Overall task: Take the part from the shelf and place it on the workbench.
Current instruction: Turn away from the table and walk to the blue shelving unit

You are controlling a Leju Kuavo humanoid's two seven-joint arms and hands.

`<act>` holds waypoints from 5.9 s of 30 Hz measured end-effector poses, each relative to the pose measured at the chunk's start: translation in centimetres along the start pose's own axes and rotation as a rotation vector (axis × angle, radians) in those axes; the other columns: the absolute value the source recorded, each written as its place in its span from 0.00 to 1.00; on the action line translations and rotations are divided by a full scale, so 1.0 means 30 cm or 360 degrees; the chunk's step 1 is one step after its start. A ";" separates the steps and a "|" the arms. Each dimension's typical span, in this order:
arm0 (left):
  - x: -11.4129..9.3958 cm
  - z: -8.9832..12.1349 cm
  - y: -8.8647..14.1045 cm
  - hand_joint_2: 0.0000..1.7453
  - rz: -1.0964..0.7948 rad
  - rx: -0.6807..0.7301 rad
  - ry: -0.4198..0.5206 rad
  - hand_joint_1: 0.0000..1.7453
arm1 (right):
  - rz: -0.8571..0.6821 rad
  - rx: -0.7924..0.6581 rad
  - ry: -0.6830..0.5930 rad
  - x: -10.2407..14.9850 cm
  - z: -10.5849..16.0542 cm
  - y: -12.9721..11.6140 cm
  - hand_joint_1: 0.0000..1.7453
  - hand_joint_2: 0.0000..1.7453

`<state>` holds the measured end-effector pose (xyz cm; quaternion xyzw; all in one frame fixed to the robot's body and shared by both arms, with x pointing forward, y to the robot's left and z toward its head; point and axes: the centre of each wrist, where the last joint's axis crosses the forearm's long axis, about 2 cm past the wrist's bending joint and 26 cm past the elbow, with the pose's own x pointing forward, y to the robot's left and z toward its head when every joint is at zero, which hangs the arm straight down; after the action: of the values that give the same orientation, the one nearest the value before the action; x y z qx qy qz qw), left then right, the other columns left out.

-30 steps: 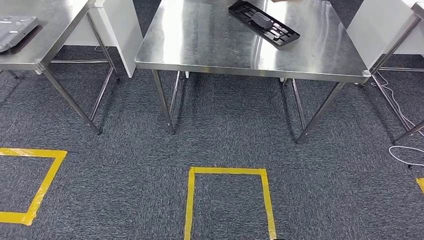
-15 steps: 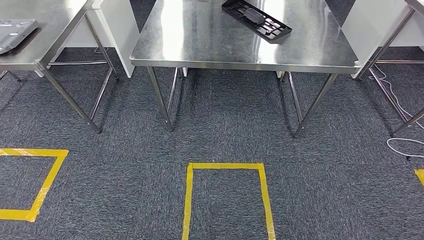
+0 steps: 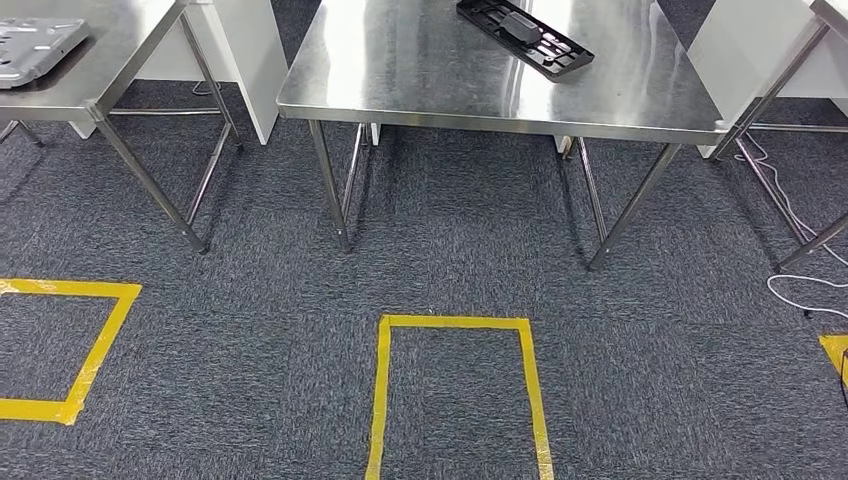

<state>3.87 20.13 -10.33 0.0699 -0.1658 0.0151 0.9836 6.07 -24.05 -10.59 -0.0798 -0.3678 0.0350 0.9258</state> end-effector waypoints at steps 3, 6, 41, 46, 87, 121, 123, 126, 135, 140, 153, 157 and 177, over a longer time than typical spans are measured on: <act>0.000 0.000 -0.001 0.00 -0.0001 -0.0003 -0.0003 0.00 | -0.0004 -0.0001 -0.0002 0.001 0.000 0.001 0.00 0.00; -0.003 0.000 0.001 0.00 -0.0002 -0.0002 -0.0002 0.00 | -0.0011 -0.0004 0.0005 -0.004 0.004 0.003 0.00 0.00; -0.021 -0.004 0.029 0.00 -0.0031 -0.0023 -0.0017 0.00 | -0.0095 -0.0066 0.0019 -0.016 0.016 0.014 0.00 0.00; -0.023 -0.005 0.031 0.00 -0.0045 -0.0024 -0.0020 0.00 | -0.0101 -0.0062 0.0024 -0.020 0.019 0.015 0.00 0.00; -0.023 -0.002 0.021 0.00 -0.0038 -0.0039 -0.0014 0.00 | -0.0125 -0.0032 0.0011 -0.015 0.016 0.018 0.00 0.00; -0.022 0.000 0.015 0.00 -0.0064 -0.0016 0.0005 0.00 | -0.0076 0.0003 0.0009 -0.011 0.011 0.012 0.00 0.00; -0.023 0.001 0.014 0.00 -0.0063 -0.0017 0.0009 0.00 | -0.0073 0.0003 0.0010 -0.013 0.012 0.010 0.00 0.00; -0.022 0.001 0.013 0.00 -0.0062 -0.0018 0.0010 0.00 | -0.0070 0.0002 0.0012 -0.014 0.011 0.005 0.00 0.00; -0.027 0.000 0.022 0.00 -0.0063 -0.0009 0.0012 0.00 | -0.0074 0.0016 0.0015 -0.013 0.013 0.015 0.00 0.00; -0.033 0.001 0.023 0.00 -0.0069 -0.0017 0.0005 0.00 | -0.0079 0.0014 0.0025 -0.020 0.018 0.013 0.00 0.00; -0.026 0.000 0.020 0.00 -0.0099 -0.0033 -0.0008 0.00 | -0.0082 0.0010 0.0039 -0.024 0.020 0.012 0.00 0.00; -0.027 0.000 0.019 0.00 -0.0099 -0.0039 -0.0006 0.00 | -0.0079 0.0002 0.0042 -0.028 0.020 0.003 0.00 0.00; -0.026 -0.002 0.023 0.00 -0.0099 -0.0040 0.0007 0.00 | -0.0084 0.0022 0.0038 -0.020 0.018 0.014 0.00 0.00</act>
<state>3.12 20.82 -10.54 0.0625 -0.1616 -0.0176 0.9847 5.27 -23.64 -10.67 -0.0641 -0.3586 0.0121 0.9312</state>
